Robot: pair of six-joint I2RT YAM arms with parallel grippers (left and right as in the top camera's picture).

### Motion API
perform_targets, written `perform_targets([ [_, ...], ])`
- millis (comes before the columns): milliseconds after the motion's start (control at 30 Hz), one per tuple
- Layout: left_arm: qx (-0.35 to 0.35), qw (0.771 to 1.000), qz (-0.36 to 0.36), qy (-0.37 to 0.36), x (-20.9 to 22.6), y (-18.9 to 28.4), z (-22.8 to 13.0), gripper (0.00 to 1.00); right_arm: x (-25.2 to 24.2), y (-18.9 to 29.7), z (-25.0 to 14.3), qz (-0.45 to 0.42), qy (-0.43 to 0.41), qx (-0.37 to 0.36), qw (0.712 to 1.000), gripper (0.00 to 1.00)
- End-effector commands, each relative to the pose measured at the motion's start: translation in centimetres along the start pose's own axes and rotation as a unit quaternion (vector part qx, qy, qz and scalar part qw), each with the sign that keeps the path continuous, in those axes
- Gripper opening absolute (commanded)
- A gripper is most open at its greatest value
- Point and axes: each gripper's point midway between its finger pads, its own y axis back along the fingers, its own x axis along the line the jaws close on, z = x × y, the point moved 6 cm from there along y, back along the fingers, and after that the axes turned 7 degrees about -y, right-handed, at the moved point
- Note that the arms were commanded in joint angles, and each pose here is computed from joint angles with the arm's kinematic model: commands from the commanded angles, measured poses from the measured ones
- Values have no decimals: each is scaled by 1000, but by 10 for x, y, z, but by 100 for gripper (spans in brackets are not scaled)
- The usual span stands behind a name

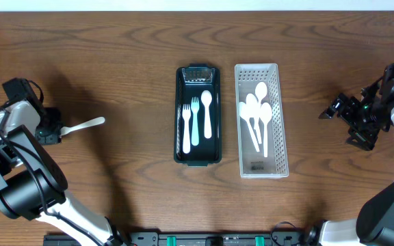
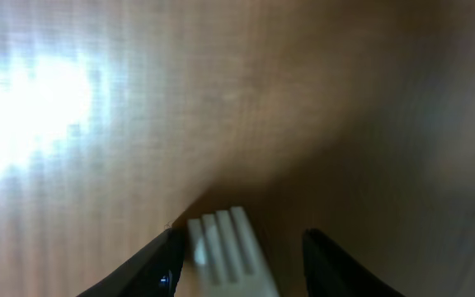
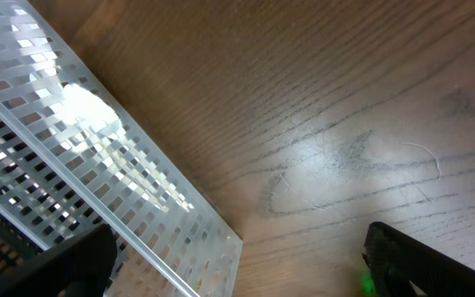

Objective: Pack container
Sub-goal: 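Return the left gripper left and grasp the last white fork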

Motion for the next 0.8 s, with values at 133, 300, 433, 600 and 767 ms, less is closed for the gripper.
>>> perform_targets([
  [133,84,996,16,1,3,-42,-37,50,-1,-2,-1,1,1,6,1000,99],
  [300,100,995,17,-14,-2,-41,-53,50,-1,-2,-1,1,0,6,1000,99],
  [433,108,994,17,-23,-4,-40,-60,50,-1,-2,-1,1,0,7,1000,99],
  [600,99,994,25,-23,-2,-41,-58,46,-1,-2,-1,0,0,8,1000,99],
  [767,79,995,52,-29,6,-41,-54,41,-2,-2,-3,-2,-2,13,1000,99],
])
